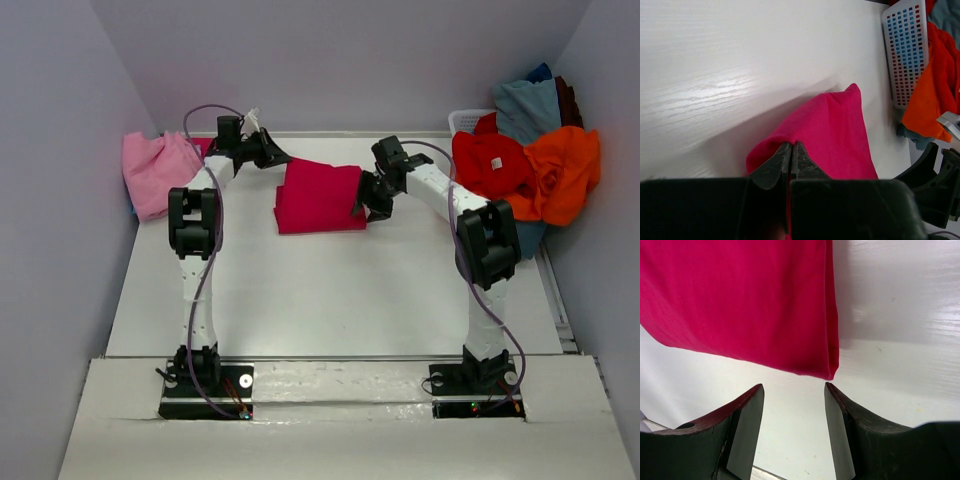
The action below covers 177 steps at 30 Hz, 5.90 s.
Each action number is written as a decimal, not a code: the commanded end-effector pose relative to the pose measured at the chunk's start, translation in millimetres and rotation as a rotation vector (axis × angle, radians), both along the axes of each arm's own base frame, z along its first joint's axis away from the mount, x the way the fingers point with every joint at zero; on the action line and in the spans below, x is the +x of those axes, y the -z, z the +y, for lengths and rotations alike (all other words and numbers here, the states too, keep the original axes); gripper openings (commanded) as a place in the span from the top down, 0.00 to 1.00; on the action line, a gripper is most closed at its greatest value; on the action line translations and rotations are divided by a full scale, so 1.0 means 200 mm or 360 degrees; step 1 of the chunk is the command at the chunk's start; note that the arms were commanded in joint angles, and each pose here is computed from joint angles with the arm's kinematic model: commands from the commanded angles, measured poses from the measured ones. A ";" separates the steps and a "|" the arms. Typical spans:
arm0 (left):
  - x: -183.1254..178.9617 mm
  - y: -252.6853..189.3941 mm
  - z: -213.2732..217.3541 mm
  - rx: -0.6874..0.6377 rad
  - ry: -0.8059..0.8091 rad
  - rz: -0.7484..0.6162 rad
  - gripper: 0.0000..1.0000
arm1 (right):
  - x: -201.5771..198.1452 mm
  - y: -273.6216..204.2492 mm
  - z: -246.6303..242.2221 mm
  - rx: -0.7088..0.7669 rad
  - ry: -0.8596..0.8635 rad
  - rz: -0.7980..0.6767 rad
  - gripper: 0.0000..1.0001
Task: Fold and stack the t-shirts
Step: Fold the tshirt
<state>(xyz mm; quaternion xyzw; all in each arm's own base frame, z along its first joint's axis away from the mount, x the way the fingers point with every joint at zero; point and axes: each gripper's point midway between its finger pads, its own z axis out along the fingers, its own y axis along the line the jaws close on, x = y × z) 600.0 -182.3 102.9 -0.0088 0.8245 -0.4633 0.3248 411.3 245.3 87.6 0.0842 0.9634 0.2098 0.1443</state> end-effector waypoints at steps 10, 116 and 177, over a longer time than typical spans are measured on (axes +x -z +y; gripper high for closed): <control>0.03 -0.31 0.16 0.0011 -0.0088 -0.0235 0.94 | 0.05 -0.08 0.07 0.0072 -0.0050 -0.0075 0.43; -0.19 -0.15 0.73 0.0505 -0.0740 0.0155 0.40 | 0.11 -0.21 0.36 0.0322 -0.0311 -0.0035 0.19; -0.34 0.24 0.09 0.0776 -0.0201 0.0453 0.44 | 0.12 0.28 0.63 0.0631 -0.0121 0.0242 0.93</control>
